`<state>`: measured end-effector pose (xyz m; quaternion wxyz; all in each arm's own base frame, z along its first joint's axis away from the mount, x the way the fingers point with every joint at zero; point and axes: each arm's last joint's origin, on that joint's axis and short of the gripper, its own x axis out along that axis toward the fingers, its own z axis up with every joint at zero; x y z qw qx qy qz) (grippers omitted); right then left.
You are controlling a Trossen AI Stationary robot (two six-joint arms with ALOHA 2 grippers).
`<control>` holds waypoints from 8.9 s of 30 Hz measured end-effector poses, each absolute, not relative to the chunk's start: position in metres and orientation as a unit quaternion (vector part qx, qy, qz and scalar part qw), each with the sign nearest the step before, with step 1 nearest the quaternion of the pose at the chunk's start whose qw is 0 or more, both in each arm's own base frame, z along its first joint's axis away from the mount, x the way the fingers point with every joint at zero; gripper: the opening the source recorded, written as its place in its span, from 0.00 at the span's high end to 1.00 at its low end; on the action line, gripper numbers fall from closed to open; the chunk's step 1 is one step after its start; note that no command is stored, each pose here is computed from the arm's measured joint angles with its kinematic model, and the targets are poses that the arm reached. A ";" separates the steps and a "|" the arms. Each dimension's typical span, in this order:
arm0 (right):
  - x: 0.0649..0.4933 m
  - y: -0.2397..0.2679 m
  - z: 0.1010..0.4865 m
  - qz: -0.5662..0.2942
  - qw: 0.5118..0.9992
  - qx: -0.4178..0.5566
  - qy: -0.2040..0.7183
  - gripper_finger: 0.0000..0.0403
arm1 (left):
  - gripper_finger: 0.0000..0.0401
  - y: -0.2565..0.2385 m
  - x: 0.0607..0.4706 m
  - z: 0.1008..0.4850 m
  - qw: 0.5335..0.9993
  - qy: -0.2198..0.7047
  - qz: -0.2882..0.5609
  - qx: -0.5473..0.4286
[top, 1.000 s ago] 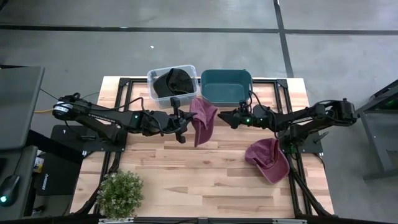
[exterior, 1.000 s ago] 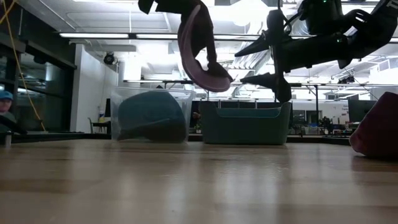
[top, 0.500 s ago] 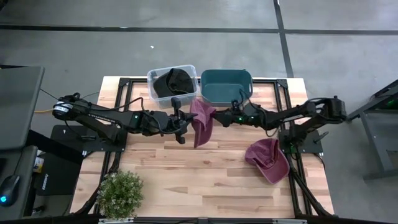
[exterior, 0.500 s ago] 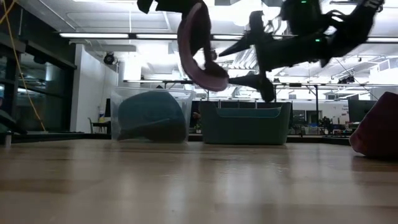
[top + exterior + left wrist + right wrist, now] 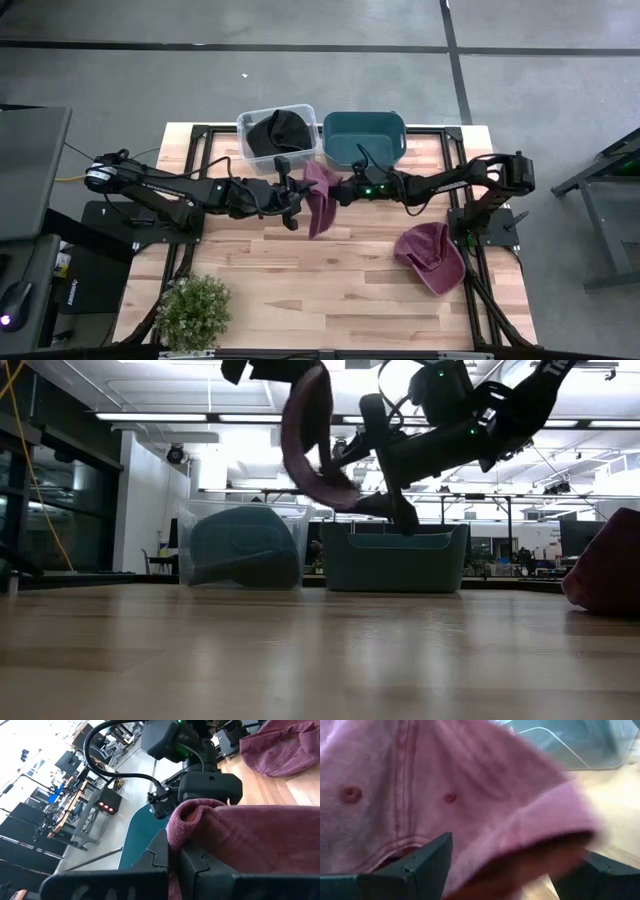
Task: Pick & Place hat
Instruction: Put the top red cap into the blue bin
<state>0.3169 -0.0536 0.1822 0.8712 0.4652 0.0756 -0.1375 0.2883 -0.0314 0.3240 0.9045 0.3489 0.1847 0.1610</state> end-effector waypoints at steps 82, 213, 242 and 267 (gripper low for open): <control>0.315 -0.054 0.180 -0.114 0.908 0.388 0.110 0.98 | 0.27 -0.060 0.239 0.321 0.929 0.239 0.222 0.174; 0.293 -0.225 0.352 -0.214 0.903 -0.049 0.369 0.98 | 0.27 -0.025 0.114 0.180 0.961 0.120 0.110 -0.222; 0.306 -0.257 0.292 -0.193 0.827 -0.135 0.510 0.98 | 0.27 -0.025 0.114 0.180 0.961 0.119 0.110 -0.222; 0.312 -0.250 0.267 -0.132 0.826 -0.102 0.538 0.98 | 0.27 -0.025 0.114 0.180 0.961 0.119 0.110 -0.222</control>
